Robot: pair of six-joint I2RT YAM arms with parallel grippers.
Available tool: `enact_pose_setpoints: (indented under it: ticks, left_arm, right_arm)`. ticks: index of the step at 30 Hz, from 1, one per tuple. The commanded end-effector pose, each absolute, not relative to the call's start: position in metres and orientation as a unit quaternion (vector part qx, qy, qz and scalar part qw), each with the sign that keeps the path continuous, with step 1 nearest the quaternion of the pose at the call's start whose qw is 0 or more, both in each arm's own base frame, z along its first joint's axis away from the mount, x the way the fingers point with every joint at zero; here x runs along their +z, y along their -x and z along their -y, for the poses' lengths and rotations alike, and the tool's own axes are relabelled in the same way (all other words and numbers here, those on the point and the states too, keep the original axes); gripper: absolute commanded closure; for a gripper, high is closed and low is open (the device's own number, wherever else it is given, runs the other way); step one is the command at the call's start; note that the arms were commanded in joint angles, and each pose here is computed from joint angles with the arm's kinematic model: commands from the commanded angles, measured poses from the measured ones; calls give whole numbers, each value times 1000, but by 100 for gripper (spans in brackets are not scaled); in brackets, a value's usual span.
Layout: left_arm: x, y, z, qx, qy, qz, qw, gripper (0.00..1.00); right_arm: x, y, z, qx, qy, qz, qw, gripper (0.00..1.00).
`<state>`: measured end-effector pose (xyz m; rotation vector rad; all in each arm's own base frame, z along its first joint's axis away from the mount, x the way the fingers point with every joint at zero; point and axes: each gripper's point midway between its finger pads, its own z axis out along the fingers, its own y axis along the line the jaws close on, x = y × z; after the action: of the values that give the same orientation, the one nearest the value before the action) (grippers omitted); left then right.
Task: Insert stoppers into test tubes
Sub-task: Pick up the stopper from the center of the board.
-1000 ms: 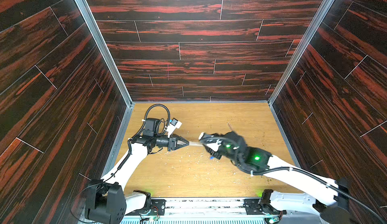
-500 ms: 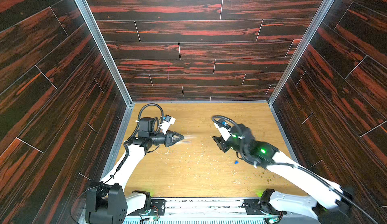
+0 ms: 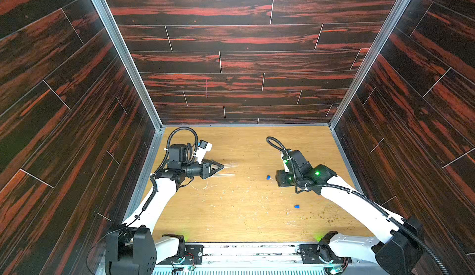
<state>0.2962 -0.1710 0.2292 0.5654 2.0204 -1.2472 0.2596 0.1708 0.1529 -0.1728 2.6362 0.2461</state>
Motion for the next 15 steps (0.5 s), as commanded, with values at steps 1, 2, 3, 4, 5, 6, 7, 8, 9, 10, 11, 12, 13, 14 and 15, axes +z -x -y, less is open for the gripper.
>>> enact_pose_setpoints:
  ticks: [1,2,3,4,5,6,7,8,9,10,11,12,13,14,15]
  left_arm:
    - [233,-293,169,-476,-223,-776,349,100]
    - [232,-294,169,-476,-224,-776,350,100]
    - [232,-294,169,-476,-224,-775,350,100]
    - [232,-294,169,-475,-224,-775,350,100]
    - [232,-294,169,-474,-225,-775,351,100]
    - [233,-293,169,-474,-225,-777,348,100]
    - [233,-292,168,-473,-226,-778,347,100]
    - [232,-292,169,-473,-227,-777,348,100]
    - [231,-292,169,-473,-228,-777,348,100]
    - [231,-292,168,-472,-229,-776,350,100]
    - [230,-293,168,-471,-229,-776,350,100]
    - [230,-293,168,-471,-229,-777,349,100]
    - [230,-294,168,-471,-229,-778,348,100]
    - [231,-294,168,-471,-228,-778,348,100]
    - [231,-294,168,-472,-228,-777,348,100]
  right_arm:
    - [119,-233,-163,90,20,-983,158,40]
    - [114,-230,-164,90,21,-984,150,41]
    - [108,-228,-164,91,18,-986,140,41]
    - [102,-225,-164,91,13,-987,129,40]
    - [98,-221,-164,92,10,-989,117,41]
    - [95,-217,-165,94,7,-990,104,41]
    - [91,-213,-164,93,3,-991,94,42]
    - [89,-209,-162,93,-1,-992,88,42]
    - [87,-208,-161,94,-4,-992,87,42]
    - [85,-208,-162,95,-5,-992,88,42]
    - [84,-209,-163,95,-6,-992,87,42]
    - [83,-212,-165,95,-9,-992,85,42]
    - [84,-215,-168,96,-12,-992,85,42]
    - [84,-220,-173,101,-16,-991,86,43]
    - [83,-224,-177,107,-24,-990,89,45]
